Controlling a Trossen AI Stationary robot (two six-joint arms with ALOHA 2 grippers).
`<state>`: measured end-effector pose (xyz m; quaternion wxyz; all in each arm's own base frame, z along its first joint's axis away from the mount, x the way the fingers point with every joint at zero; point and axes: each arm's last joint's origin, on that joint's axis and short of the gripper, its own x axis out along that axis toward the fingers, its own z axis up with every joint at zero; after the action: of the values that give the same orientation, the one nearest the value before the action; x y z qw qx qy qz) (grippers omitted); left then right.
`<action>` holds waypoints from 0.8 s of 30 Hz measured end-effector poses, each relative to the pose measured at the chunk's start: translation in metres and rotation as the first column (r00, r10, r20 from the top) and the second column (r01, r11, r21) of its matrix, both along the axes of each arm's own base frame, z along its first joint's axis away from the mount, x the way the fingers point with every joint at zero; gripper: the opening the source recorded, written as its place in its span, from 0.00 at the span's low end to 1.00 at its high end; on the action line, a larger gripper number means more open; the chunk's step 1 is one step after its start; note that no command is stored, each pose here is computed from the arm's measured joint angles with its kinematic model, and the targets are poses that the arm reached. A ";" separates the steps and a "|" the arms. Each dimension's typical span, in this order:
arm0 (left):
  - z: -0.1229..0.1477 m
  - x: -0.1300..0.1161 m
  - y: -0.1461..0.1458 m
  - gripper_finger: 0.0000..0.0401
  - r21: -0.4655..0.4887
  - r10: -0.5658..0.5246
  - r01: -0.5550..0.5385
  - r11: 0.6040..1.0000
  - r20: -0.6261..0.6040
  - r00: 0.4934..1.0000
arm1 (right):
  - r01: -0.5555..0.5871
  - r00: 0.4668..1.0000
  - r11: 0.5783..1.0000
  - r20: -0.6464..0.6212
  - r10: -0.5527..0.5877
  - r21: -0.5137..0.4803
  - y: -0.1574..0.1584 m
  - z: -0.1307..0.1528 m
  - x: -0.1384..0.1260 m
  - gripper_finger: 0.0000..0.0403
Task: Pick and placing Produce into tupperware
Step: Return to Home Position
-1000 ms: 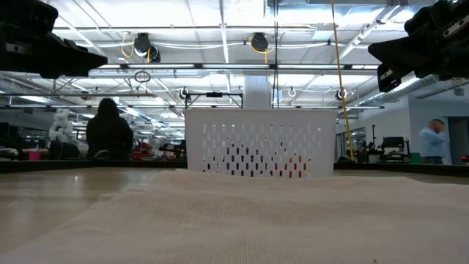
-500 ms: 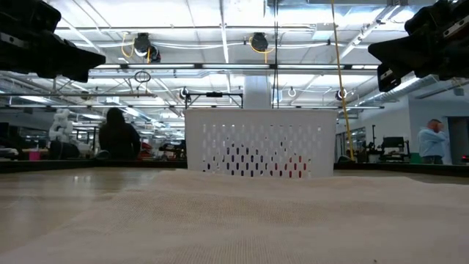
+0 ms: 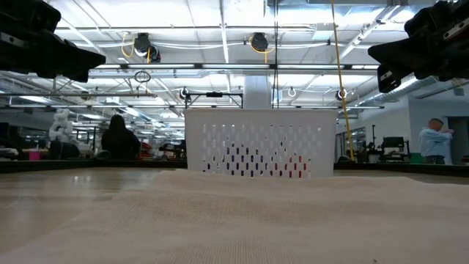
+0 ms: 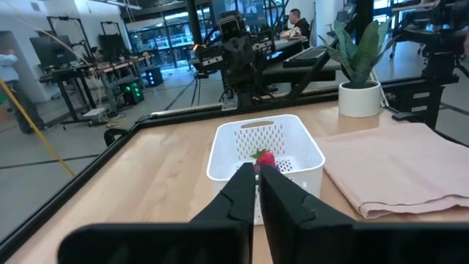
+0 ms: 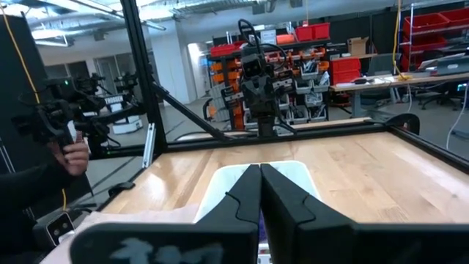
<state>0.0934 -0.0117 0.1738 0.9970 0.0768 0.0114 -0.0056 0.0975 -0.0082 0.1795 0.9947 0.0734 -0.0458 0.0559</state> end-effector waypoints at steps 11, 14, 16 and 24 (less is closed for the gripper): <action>0.000 0.000 0.000 0.02 0.004 0.000 0.000 1.000 0.000 1.000 | 0.000 1.000 1.000 -0.005 0.000 0.002 0.000 -0.001 0.000 0.00; 0.000 0.000 0.000 0.00 0.003 0.000 0.000 1.000 0.000 1.000 | 0.001 1.000 1.000 -0.005 -0.001 0.002 0.000 -0.001 0.000 0.00; 0.000 0.000 0.000 0.01 0.003 0.000 0.000 1.000 0.000 1.000 | 0.001 1.000 1.000 -0.005 -0.001 0.002 0.000 -0.001 0.000 0.00; 0.000 0.000 0.000 0.07 0.002 0.000 0.000 1.000 -0.001 1.000 | 0.001 1.000 1.000 -0.005 -0.001 0.002 0.000 -0.001 0.000 0.00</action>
<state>0.0934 -0.0117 0.1738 0.9969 0.0778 0.0117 -0.0055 0.0976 -0.0083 0.1790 0.9947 0.0747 -0.0432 0.0552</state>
